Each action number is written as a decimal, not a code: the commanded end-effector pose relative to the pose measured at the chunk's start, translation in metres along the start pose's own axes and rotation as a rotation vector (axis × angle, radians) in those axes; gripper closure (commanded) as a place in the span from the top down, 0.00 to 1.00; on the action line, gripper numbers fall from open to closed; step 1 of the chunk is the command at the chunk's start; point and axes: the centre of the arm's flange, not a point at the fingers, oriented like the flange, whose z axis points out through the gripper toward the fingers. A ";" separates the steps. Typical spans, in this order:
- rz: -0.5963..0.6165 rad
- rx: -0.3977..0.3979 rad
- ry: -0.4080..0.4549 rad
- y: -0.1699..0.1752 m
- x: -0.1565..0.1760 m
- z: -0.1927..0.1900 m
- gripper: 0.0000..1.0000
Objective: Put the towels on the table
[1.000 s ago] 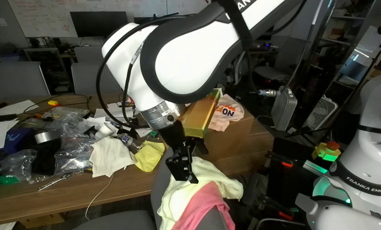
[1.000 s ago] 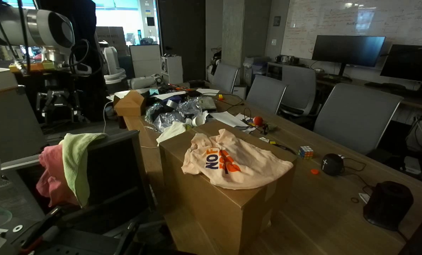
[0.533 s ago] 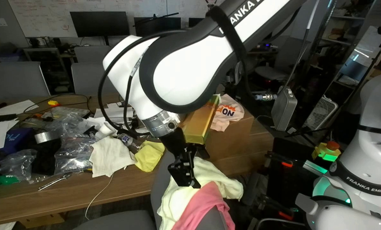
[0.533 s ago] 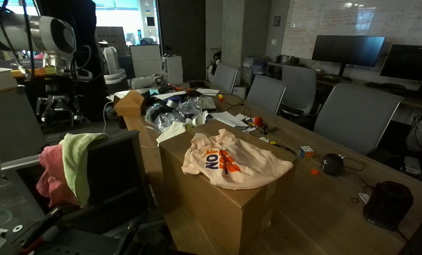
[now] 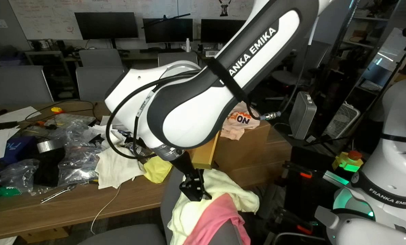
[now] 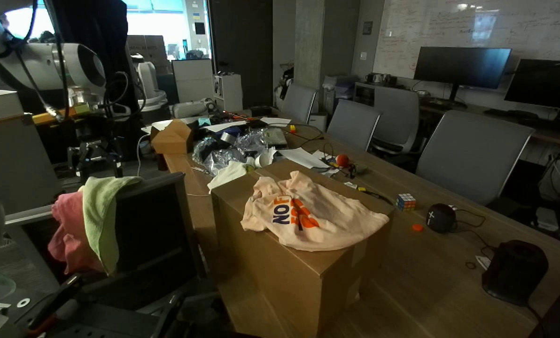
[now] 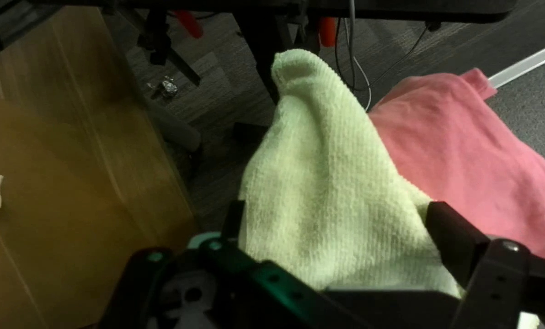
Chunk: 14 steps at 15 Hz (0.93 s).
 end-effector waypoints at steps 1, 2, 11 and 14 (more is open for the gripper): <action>0.011 -0.037 0.009 -0.020 0.019 -0.001 1.00; 0.004 -0.043 0.005 -0.024 0.021 0.001 1.00; -0.015 -0.081 -0.047 -0.015 0.025 0.005 0.66; -0.003 -0.088 -0.058 -0.010 0.024 0.000 0.42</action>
